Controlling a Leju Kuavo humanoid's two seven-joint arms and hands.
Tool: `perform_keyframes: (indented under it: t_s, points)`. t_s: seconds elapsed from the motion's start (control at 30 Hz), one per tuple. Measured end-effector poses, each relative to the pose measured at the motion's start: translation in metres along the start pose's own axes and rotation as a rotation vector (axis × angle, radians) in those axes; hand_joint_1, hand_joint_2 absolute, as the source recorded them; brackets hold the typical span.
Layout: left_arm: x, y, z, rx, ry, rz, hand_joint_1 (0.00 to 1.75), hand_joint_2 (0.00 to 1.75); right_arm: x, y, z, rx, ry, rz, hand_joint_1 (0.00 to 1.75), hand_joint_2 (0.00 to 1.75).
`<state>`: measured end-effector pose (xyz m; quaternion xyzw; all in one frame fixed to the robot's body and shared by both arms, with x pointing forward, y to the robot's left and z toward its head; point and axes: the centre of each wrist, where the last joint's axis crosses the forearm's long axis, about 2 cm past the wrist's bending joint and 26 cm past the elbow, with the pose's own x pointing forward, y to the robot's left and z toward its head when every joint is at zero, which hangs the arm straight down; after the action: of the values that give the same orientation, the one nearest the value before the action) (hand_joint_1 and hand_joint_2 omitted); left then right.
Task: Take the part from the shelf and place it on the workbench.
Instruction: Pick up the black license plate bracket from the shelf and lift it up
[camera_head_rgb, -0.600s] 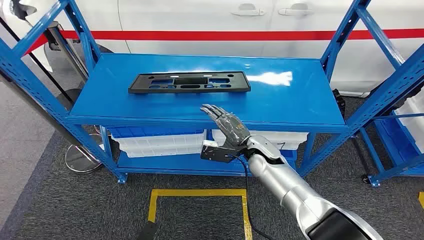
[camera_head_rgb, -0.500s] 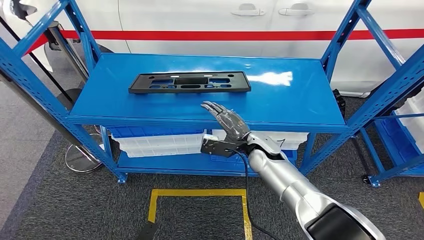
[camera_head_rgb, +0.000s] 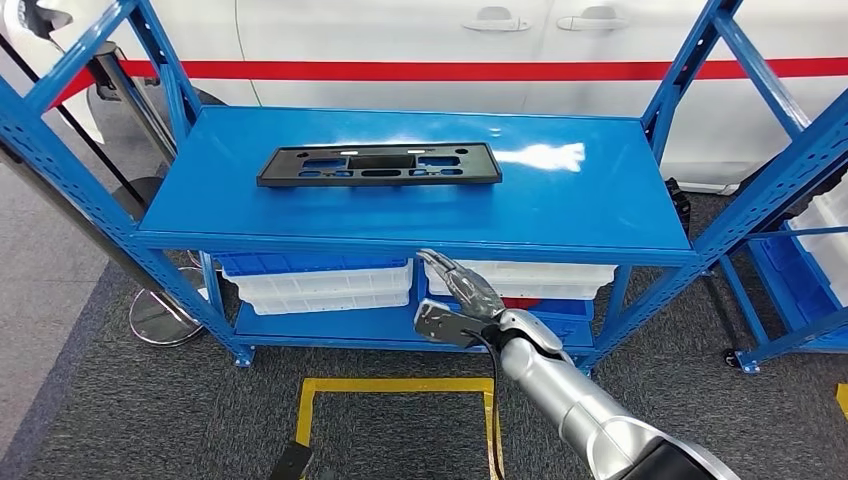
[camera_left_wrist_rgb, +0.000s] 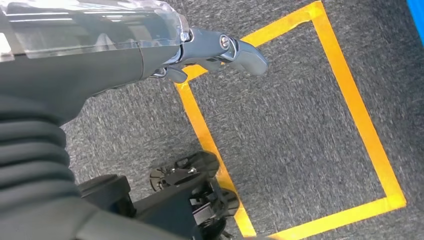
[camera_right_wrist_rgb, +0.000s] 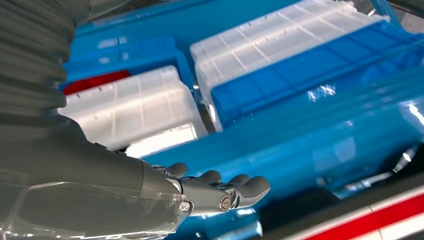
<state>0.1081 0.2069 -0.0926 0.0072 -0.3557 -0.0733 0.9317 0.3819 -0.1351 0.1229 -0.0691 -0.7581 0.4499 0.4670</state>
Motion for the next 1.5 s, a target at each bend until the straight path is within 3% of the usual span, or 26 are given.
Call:
perform_keyframes:
  t_s: [0.03,0.3,0.6,0.8,1.5]
  points:
    - [0.0,0.0,0.0,0.003,0.002,0.006,0.0,0.0,-0.002,0.003,0.003,0.001,0.006,-0.002,0.0,1.75]
    - [-0.001,0.001,0.0,0.013,0.029,0.018,0.0,0.0,-0.004,0.0,0.007,-0.025,-0.008,0.056,0.0,1.75]
    - [0.0,0.001,0.0,0.014,0.04,0.015,0.0,0.0,0.021,-0.051,-0.031,-0.058,-0.1,0.097,0.0,1.75]
    - [0.0,0.002,0.0,0.021,0.043,0.029,0.0,0.0,0.035,-0.071,-0.048,-0.042,-0.128,0.109,0.0,1.75]
    - [-0.007,0.001,0.004,-0.005,0.048,0.035,0.0,0.0,0.036,-0.045,-0.049,0.041,-0.121,0.074,0.0,1.75]
